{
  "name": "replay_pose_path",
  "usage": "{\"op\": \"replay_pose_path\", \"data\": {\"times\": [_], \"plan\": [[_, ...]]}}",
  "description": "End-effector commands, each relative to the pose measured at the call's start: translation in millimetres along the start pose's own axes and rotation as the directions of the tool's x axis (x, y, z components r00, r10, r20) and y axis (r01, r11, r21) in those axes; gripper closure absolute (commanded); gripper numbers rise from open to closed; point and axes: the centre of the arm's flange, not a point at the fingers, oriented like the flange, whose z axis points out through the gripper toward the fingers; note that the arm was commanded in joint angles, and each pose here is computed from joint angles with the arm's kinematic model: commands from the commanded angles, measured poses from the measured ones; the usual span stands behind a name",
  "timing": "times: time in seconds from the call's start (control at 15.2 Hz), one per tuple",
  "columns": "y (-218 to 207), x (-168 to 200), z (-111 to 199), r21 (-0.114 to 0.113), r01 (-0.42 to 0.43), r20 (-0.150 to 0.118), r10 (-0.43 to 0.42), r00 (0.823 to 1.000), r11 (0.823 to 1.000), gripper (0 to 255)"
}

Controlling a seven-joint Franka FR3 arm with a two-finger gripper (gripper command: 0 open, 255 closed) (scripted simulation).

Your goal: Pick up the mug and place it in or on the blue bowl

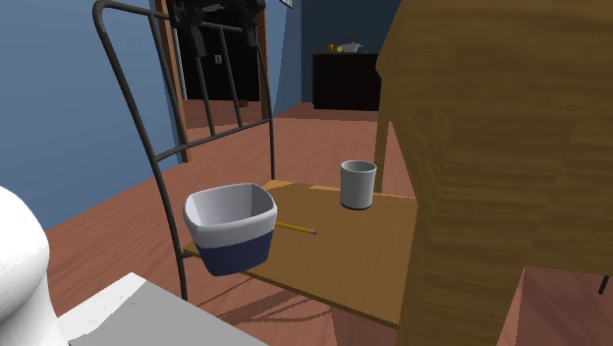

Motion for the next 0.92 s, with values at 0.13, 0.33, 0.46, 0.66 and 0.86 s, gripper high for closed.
{"op": "replay_pose_path", "data": {"times": [0.13,0.33,0.46,0.66,0.86], "plan": [[9.1,16.1,19.5,0.005,-0.003,0.002,0.003,1.000,1.000,0],[22.7,40.1,48.9,0.012,-0.007,0.006,0.007,1.000,1.000,0],[31.6,56.0,68.6,0.017,-0.010,0.008,0.010,1.000,1.000,0],[45.0,79.7,98.3,0.024,-0.015,0.012,0.014,1.000,1.000,0],[58.3,103.2,128.2,0.031,-0.019,0.015,0.019,1.000,0.999,0]]}}
